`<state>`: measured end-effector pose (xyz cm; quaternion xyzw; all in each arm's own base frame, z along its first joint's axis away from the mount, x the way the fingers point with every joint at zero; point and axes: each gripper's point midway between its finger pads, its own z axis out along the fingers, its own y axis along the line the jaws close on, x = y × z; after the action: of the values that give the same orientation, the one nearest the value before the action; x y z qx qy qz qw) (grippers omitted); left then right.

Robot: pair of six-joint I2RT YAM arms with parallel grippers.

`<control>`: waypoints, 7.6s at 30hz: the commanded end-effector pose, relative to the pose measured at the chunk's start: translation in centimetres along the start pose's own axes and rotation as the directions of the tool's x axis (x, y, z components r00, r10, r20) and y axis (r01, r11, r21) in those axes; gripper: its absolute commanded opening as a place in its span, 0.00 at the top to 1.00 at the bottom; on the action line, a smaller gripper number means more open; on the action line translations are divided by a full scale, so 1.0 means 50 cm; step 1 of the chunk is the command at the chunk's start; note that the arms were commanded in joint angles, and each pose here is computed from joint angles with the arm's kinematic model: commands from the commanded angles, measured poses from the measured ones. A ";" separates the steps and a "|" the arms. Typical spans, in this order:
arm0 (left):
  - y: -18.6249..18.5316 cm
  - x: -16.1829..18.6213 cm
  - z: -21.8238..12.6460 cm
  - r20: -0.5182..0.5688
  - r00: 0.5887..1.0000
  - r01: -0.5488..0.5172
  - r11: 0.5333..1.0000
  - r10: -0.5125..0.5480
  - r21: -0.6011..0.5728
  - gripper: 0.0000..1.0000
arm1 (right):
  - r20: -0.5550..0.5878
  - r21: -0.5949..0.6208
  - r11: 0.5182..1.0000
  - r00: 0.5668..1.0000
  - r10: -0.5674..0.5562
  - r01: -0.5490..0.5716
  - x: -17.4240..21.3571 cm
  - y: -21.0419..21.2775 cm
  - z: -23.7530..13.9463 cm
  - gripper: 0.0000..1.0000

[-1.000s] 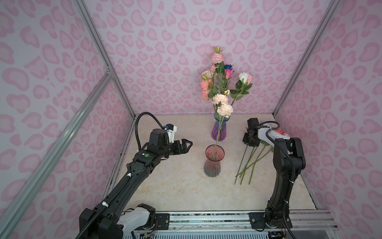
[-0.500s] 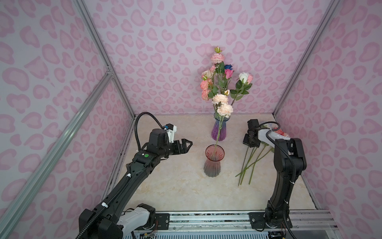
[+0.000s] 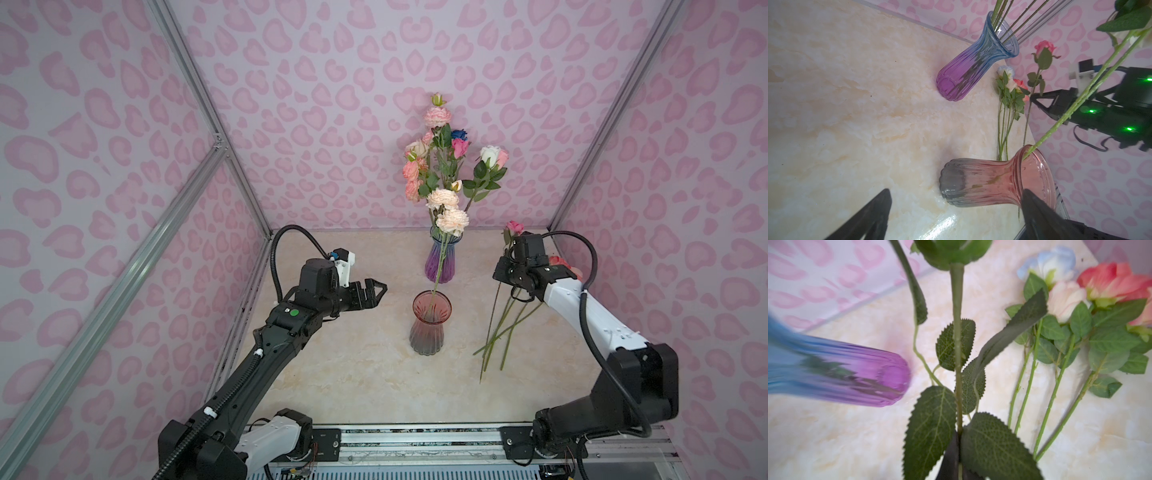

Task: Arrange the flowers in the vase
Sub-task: 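Grasp a pink rose stem with the right gripper and lift it, then carry the pink rose over the pink-red vase with the right gripper, then lower the pink rose stem into the pink-red vase and open the right gripper, then move the right gripper back down to the remaining loose roses, then grasp a white rose stem with the right gripper and lift it, then carry the white rose over the pink-red vase with the right gripper, then lower the white rose stem into the pink-red vase and open the right gripper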

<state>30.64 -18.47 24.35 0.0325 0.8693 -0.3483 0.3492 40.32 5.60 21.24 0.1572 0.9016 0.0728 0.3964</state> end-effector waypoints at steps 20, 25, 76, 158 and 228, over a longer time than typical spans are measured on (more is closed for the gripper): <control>0.004 0.002 0.015 -0.015 1.000 -0.017 1.000 0.018 0.004 0.02 | 0.695 -0.470 0.818 0.711 0.110 0.332 -0.202 0.279 -0.616 1.00; -0.012 0.018 0.034 -0.068 0.998 0.003 0.997 0.002 0.075 0.03 | 0.736 -0.463 0.796 0.669 0.102 0.389 -0.224 0.346 -0.618 1.00; -0.070 0.039 0.049 -0.149 0.989 0.033 0.965 0.006 0.260 0.03 | 0.507 -0.418 0.742 0.812 -0.287 0.524 0.123 0.417 -0.383 0.59; -0.063 0.006 0.009 -0.039 0.999 -0.022 0.983 0.030 0.180 0.02 | 0.471 -0.365 0.925 0.878 0.089 0.102 -0.115 0.091 -0.346 1.00; 0.026 -0.045 -0.060 0.157 0.986 -0.027 0.991 0.048 -0.134 0.03 | 0.514 -0.365 0.898 0.858 -0.027 0.246 -0.016 0.219 -0.384 0.77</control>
<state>30.76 -15.94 25.88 0.0089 0.8637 -0.2983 0.4062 28.91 17.42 38.88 -0.0141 0.7223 0.2023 0.6612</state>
